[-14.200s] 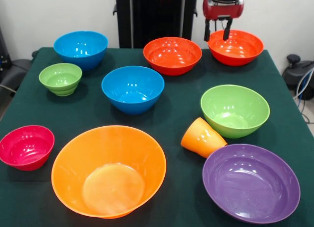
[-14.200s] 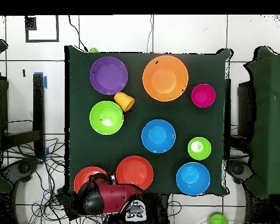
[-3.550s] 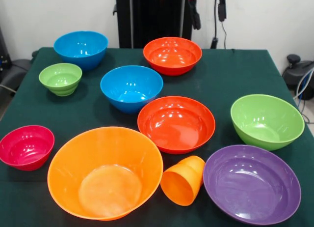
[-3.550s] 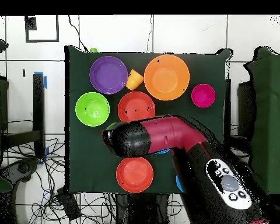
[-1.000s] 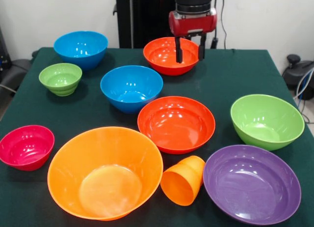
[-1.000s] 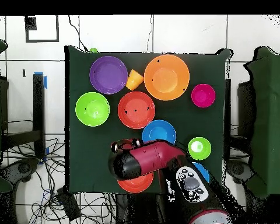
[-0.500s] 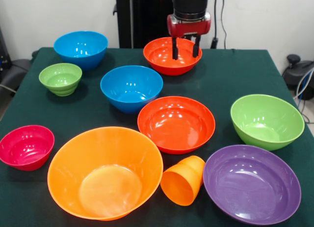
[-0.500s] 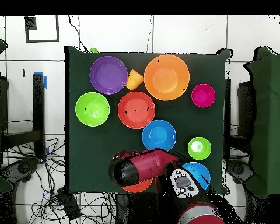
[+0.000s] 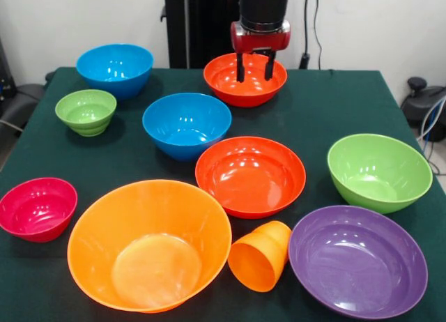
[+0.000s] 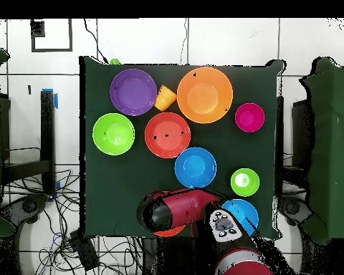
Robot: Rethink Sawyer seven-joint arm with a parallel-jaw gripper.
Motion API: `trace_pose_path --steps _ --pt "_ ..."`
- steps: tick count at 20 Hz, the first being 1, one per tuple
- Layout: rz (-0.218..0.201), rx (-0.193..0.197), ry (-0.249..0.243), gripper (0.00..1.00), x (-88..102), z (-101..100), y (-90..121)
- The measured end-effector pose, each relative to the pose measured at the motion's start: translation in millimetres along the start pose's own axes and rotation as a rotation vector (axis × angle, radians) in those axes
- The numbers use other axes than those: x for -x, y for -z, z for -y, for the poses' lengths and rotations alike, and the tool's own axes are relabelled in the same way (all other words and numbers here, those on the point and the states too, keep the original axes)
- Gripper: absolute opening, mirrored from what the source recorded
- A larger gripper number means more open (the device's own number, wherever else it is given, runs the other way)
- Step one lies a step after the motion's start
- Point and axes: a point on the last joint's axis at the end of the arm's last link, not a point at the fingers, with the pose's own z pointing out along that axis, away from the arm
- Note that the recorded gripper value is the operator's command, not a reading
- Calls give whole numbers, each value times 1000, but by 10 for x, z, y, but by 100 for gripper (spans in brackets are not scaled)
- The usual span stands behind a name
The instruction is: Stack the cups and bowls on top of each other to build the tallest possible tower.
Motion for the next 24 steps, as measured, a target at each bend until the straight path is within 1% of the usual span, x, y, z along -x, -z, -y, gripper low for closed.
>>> trace_pose_path --steps 1,4,7,12,14,17,20,24 --pt "-12 -5 -5 100 -46 13 -31" --pt "-21 -11 -7 100 -109 14 -86" --pt "-10 -18 -14 100 -187 2 -173" --pt "11 -20 -30 100 -266 -31 -265" --pt "12 -21 -33 100 -287 -38 -285" --pt "4 -28 -41 100 -357 -43 -328" --pt "-13 -35 -47 100 -434 -45 -357" --pt "-23 -38 -48 100 -470 -42 -376"
